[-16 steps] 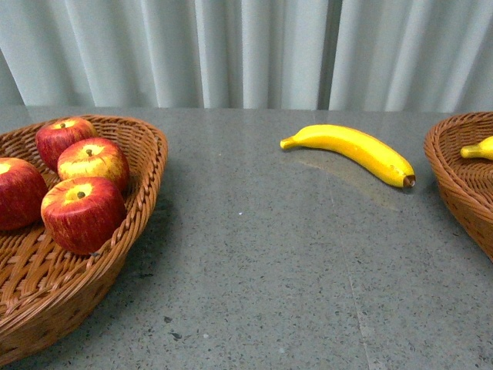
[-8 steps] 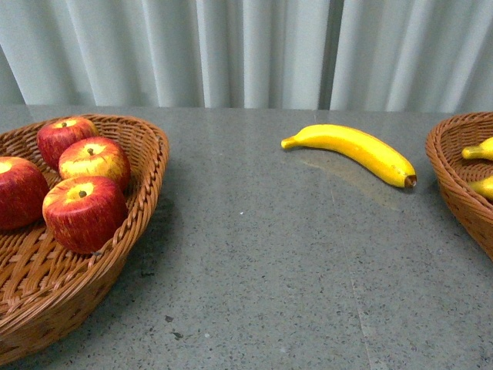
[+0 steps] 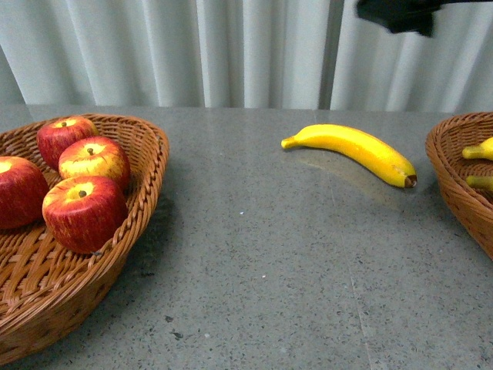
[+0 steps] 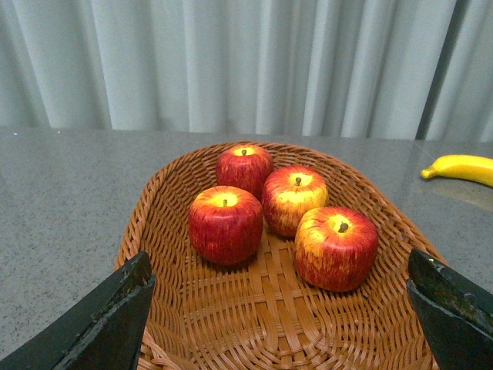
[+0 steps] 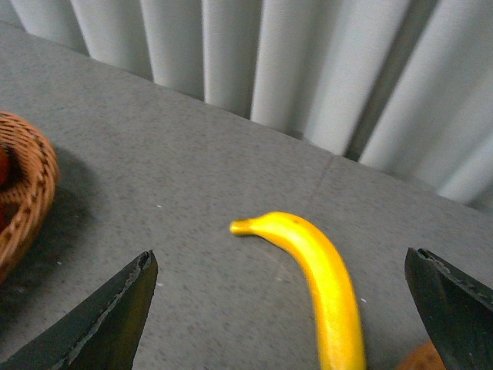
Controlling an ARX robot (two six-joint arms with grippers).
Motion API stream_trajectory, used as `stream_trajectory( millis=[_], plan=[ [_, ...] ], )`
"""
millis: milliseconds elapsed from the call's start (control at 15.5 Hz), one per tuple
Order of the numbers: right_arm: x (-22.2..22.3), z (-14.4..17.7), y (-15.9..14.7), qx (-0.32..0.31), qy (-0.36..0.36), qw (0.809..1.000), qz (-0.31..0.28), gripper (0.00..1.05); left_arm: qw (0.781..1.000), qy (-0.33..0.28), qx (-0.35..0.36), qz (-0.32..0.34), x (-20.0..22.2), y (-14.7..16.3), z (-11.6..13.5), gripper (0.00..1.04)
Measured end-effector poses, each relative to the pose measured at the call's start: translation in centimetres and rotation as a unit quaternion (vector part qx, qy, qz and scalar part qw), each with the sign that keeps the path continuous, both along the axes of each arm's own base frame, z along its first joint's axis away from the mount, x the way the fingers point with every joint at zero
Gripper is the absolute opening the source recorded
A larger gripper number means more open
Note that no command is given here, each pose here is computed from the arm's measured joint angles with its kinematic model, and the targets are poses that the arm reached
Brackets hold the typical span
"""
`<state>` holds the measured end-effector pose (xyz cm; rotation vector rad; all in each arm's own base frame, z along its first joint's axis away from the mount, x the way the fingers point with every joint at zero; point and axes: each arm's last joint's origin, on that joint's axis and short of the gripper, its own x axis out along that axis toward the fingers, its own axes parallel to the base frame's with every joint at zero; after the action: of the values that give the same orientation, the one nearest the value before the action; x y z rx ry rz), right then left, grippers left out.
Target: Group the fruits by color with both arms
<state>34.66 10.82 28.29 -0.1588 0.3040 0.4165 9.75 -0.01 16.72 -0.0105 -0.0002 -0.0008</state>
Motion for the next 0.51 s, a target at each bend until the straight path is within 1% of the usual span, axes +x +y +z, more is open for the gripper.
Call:
stream_trajectory(
  millis=[129,257,515],
  plan=[
    [2.7,-0.7,3.6,-0.007,0.026,0.999,0.029,0.98,1.000,0.000,0.000,0.000,0.0,0.0,0.0,0.98],
    [5.9,-2.3,5.6,-0.019,0.061,0.997,0.037,0.98,1.000,0.000,0.000,0.000,0.0,0.0,0.0,0.98],
    [9.7,-5.2,6.4,-0.044,0.112,0.992,0.035,0.98,1.000,0.000,0.000,0.000,0.0,0.0,0.0,0.98]
  ],
)
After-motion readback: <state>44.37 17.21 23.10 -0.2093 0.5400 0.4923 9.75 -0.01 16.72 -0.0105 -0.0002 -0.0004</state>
